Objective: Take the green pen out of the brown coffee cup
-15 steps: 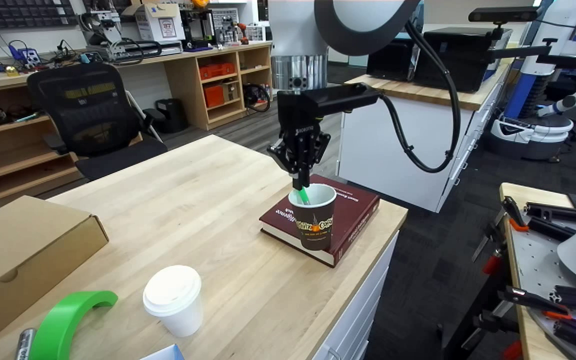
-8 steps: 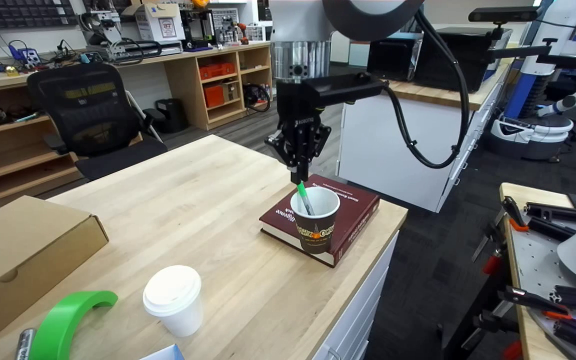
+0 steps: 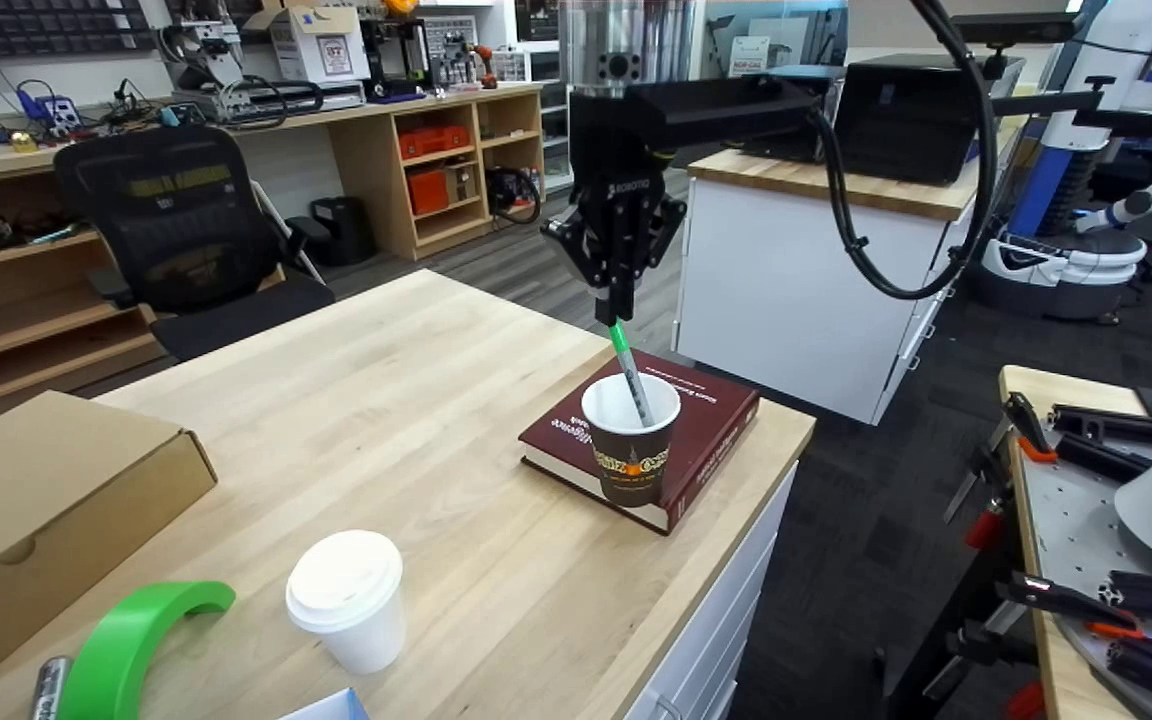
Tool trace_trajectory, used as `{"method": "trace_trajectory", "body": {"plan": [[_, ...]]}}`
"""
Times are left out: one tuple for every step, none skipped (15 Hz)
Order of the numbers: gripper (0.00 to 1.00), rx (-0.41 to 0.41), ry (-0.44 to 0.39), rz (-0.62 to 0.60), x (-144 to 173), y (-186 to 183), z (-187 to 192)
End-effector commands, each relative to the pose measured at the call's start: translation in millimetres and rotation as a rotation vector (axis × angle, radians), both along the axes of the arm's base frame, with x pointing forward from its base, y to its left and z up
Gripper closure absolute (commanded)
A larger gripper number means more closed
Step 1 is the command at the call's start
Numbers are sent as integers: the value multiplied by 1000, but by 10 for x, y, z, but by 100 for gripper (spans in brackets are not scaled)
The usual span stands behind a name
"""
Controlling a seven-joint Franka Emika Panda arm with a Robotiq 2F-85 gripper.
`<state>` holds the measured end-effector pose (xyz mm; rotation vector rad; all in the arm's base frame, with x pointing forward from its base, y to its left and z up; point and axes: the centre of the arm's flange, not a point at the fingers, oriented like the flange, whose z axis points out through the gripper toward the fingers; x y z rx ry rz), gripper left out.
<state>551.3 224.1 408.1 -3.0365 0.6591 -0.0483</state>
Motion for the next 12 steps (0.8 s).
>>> {"method": "trace_trajectory", "body": {"plan": [[97,-33,-22,-57,-245,-111,277],[97,-36,-34,-70,-266,-152,351],[97,-37,-45,-79,-286,-182,413],[97,-37,-57,-93,-304,-228,491],[97,-37,-67,-102,-316,-261,551],[97,-36,-81,-115,-326,-316,633],[97,-34,-90,-120,-333,-353,682],[97,-31,-93,-128,-327,-425,724],[97,-30,-93,-134,-324,-473,751],[97,-29,-80,-140,-292,-548,735],[97,-30,-74,-141,-277,-597,735],[97,-29,-59,-144,-239,-657,696]]}}
